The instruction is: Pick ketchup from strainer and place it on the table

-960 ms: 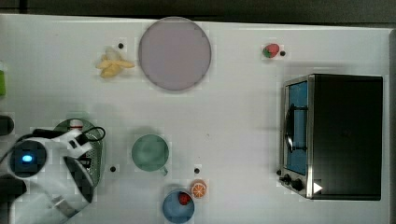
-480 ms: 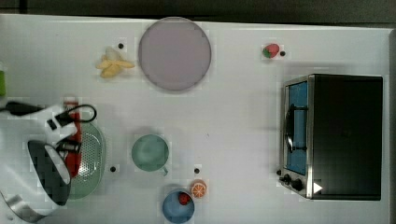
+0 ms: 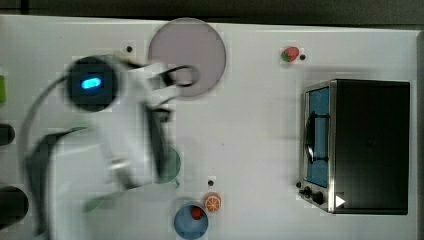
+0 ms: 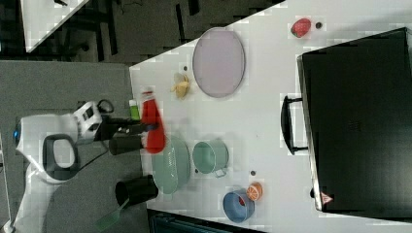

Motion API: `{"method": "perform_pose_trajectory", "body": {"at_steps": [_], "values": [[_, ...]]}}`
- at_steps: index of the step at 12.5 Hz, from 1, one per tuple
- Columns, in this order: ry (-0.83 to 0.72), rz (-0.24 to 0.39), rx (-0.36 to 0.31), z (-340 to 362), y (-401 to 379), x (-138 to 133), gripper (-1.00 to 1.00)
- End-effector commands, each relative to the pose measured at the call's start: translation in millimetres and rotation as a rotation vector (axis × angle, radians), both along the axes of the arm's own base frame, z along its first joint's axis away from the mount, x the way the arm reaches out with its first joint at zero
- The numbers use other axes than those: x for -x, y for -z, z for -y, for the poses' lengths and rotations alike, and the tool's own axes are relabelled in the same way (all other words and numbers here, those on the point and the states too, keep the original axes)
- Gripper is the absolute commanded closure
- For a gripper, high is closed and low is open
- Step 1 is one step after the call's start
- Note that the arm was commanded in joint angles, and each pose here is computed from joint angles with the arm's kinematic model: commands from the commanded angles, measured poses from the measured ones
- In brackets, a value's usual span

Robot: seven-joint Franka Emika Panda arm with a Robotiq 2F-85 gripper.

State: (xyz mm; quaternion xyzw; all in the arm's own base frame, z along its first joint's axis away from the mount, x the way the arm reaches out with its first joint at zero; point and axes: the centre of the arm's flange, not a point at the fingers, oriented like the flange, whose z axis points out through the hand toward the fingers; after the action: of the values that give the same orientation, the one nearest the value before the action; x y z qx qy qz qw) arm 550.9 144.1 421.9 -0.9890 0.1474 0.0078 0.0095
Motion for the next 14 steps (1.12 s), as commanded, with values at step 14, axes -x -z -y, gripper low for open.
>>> {"method": "perform_pose_trajectory", "body": {"at_steps": [14], "values": [[0.065, -0.066, 0.033, 160.1, 190.1, 56.0, -0.24]]}}
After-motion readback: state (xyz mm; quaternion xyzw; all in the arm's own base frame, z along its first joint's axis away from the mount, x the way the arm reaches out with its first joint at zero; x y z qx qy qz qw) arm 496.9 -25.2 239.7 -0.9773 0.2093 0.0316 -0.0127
